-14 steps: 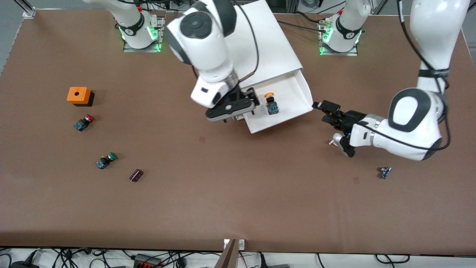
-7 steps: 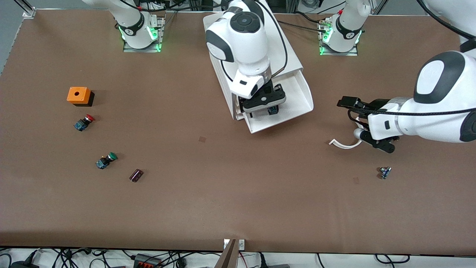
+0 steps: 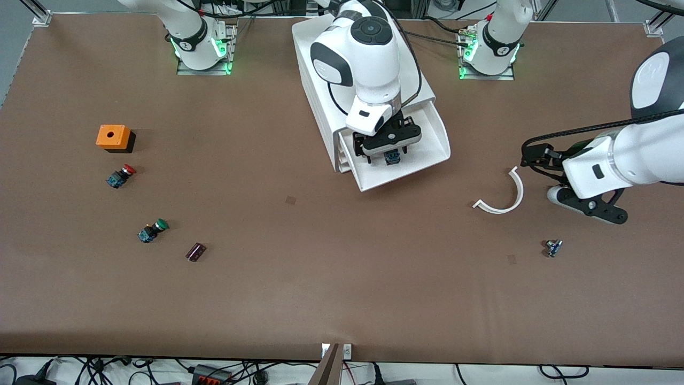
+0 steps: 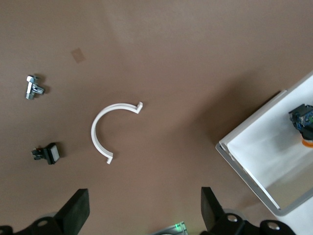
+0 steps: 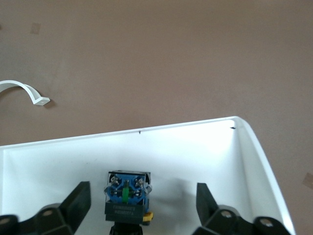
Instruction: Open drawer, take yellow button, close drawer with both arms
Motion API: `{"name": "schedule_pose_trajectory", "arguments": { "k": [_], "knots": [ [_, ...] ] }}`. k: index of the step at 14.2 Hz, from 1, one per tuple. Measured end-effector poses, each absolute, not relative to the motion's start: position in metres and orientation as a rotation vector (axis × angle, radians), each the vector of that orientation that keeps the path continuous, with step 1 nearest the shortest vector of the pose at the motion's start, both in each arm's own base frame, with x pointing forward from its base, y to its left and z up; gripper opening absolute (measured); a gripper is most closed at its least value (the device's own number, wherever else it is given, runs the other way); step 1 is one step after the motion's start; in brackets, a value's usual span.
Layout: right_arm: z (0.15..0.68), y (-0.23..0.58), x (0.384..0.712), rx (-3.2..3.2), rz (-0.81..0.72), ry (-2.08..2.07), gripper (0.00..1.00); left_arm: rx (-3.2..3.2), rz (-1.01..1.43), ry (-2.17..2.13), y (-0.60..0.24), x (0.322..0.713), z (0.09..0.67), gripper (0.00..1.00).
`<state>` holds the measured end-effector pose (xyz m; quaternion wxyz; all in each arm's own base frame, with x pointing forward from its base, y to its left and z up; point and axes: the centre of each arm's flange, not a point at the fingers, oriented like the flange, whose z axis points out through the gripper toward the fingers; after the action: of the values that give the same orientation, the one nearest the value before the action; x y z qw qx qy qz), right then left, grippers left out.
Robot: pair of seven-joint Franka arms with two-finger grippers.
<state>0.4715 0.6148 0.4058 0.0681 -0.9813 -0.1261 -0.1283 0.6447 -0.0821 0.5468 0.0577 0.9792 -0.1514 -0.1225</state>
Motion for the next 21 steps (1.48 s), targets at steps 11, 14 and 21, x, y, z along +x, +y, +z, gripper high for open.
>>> {"name": "schedule_pose_trajectory", "arguments": {
  "k": [11,14,21],
  "knots": [
    [0.394,0.628,0.458,-2.953,-0.372,-0.344,0.70,3.024,-0.382,-0.212,-0.085,0.646,0.546,1.00],
    [0.389,0.630,0.457,-2.950,-0.374,-0.349,0.59,3.025,-0.382,-0.202,-0.085,0.646,0.546,1.00],
    [0.416,0.627,0.468,-2.929,-0.407,-0.307,0.41,3.026,-0.381,-0.198,-0.086,0.646,0.547,1.00]
  ]
}}
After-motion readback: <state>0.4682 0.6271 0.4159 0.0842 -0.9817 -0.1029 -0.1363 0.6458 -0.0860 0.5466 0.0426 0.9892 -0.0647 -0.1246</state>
